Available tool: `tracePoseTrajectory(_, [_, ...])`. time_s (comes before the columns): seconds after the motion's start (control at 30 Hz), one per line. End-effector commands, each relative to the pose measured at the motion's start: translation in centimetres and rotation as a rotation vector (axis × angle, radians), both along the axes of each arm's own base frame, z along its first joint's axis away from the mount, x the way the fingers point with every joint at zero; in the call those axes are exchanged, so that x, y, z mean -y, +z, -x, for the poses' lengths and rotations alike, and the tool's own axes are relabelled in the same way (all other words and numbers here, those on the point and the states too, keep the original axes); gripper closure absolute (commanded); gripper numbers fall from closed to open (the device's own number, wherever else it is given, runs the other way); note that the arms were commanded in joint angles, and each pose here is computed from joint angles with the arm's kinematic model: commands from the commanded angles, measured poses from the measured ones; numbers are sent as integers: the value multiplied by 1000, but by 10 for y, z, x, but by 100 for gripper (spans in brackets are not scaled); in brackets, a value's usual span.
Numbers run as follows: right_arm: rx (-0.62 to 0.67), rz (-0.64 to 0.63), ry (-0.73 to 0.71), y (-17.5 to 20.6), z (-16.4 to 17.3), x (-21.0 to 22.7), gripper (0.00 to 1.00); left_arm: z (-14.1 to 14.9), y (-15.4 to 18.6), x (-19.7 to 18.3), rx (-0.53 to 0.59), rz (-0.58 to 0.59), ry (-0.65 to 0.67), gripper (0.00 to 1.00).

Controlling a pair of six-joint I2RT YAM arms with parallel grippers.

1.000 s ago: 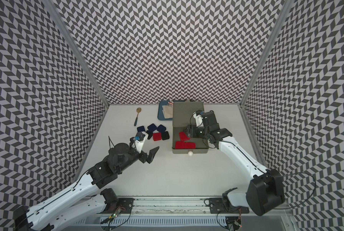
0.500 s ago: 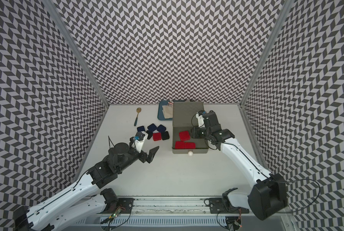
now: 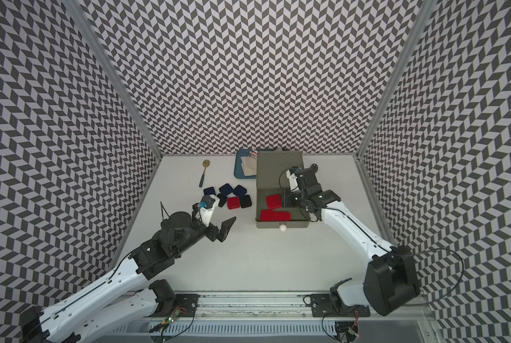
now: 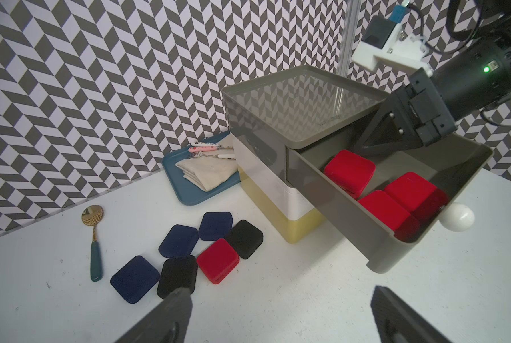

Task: Place the brooch boxes into the drawer by color
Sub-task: Adjust the brooch box in the drawer.

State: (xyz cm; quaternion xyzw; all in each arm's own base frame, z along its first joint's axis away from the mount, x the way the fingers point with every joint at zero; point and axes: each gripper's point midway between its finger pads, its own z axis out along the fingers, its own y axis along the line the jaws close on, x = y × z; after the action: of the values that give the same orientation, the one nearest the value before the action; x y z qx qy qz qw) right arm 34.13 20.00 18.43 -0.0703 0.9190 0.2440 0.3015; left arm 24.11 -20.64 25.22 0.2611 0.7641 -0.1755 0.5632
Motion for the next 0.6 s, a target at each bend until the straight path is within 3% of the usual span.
tracePoseTrajectory(0.0, [17, -3, 14, 4, -5, -12, 100, 0, 8, -1, 19, 33, 1, 0])
tracePoseTrajectory(0.37, [62, -32, 20, 29, -6, -27, 100, -1, 7, 0, 15, 28, 0, 0])
tracePoseTrajectory(0.57, [116, -26, 7, 55, -7, -21, 71, -10, -3, -3, -43, 41, 62, 0])
